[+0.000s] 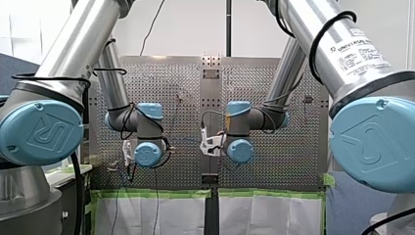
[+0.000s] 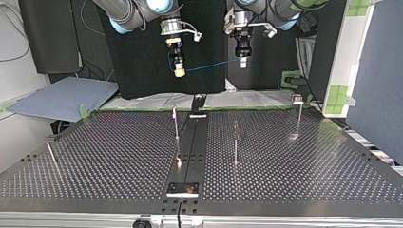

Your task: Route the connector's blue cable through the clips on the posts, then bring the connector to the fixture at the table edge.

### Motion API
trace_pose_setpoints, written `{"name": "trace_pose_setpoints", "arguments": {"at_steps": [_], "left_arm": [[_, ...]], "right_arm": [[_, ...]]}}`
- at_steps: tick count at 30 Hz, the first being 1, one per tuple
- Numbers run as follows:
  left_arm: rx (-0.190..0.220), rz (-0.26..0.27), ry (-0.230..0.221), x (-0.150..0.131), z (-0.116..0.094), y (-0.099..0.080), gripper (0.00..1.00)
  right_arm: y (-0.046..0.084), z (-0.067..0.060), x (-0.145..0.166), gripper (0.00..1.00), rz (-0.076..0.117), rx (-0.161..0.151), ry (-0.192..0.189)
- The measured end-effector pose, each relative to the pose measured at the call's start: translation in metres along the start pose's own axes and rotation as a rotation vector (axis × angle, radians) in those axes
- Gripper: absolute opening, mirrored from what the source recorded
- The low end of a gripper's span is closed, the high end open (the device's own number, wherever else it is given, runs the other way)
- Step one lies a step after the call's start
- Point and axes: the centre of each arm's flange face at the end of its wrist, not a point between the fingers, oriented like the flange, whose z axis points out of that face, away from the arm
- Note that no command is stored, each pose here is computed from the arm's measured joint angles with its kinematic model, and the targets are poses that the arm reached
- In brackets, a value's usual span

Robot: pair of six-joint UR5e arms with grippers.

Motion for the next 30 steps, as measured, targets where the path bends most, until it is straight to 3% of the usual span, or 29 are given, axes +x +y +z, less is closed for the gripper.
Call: {"name": "trace_pose_setpoints", "arguments": {"at_steps": [23,30], "left_arm": [[-0.001,-0.004,-0.005,-0.001,0.001,0.000,0.00],[-0.001,-0.006,-0.006,-0.001,0.002,0.000,0.00]], "right_arm": [[0.000,0.002,-0.001,0.00,-0.001,0.000,0.000],[-0.001,-0.003,-0.025,0.00,-0.024,0.009,-0.079]]}}
